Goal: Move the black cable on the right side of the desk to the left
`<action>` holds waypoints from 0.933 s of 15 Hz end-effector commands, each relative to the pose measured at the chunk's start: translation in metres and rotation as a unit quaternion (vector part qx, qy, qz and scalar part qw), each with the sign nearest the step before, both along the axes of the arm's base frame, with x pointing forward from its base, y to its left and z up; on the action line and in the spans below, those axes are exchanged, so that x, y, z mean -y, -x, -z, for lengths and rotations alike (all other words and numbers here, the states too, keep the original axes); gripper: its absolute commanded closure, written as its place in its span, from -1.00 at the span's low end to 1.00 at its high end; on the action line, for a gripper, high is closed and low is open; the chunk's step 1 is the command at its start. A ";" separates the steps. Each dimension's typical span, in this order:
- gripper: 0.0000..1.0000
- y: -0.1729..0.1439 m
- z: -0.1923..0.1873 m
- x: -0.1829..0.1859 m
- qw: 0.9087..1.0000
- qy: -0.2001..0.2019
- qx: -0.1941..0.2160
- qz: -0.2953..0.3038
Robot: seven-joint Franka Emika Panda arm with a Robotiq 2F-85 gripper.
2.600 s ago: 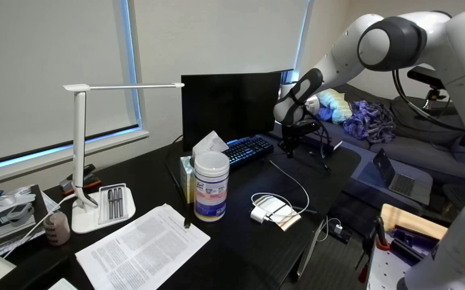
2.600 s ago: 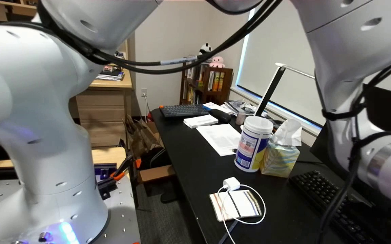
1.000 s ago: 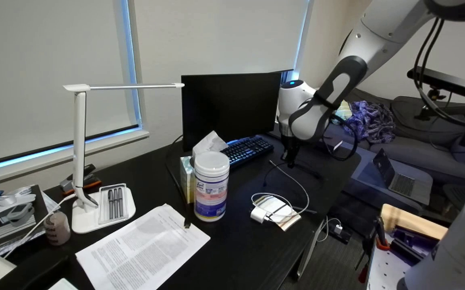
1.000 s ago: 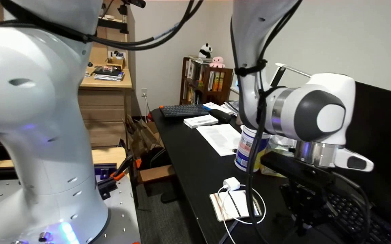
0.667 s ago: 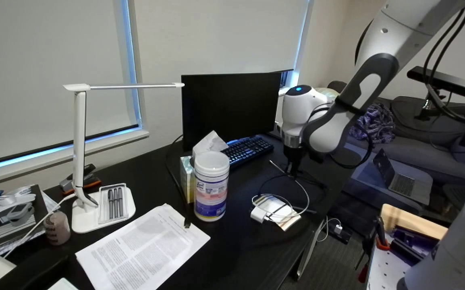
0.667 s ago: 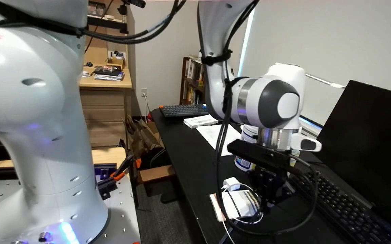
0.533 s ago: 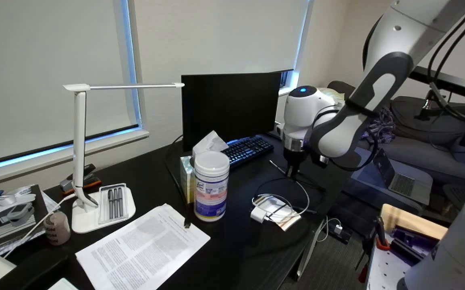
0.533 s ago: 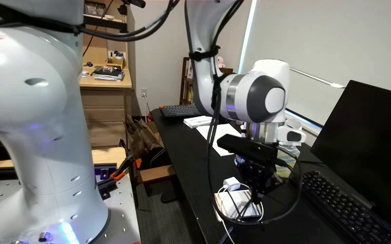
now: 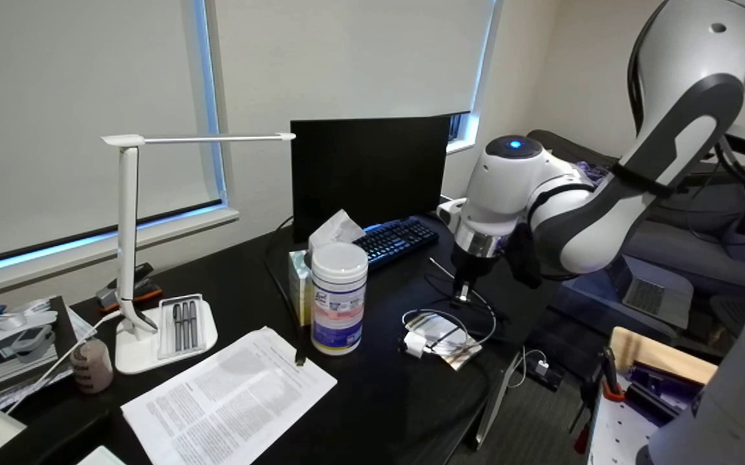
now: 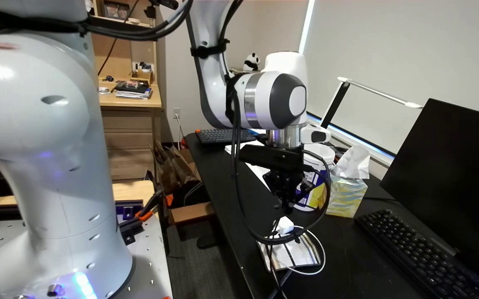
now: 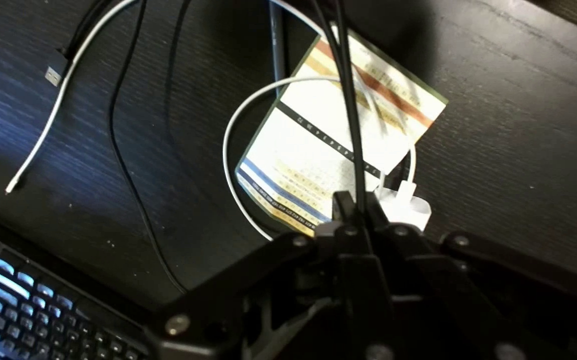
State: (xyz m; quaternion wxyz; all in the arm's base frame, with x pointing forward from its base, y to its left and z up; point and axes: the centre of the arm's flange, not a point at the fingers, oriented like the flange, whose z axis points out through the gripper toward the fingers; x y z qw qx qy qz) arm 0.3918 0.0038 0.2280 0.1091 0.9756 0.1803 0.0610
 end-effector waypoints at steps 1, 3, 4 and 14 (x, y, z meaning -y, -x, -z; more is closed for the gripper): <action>0.92 0.010 0.016 -0.020 0.999 0.012 0.021 -0.040; 0.92 0.015 0.021 -0.030 0.997 0.014 0.023 -0.066; 0.92 0.018 0.025 -0.036 0.996 0.018 0.023 -0.079; -0.24 0.006 0.033 -0.012 0.998 -0.050 -0.005 0.031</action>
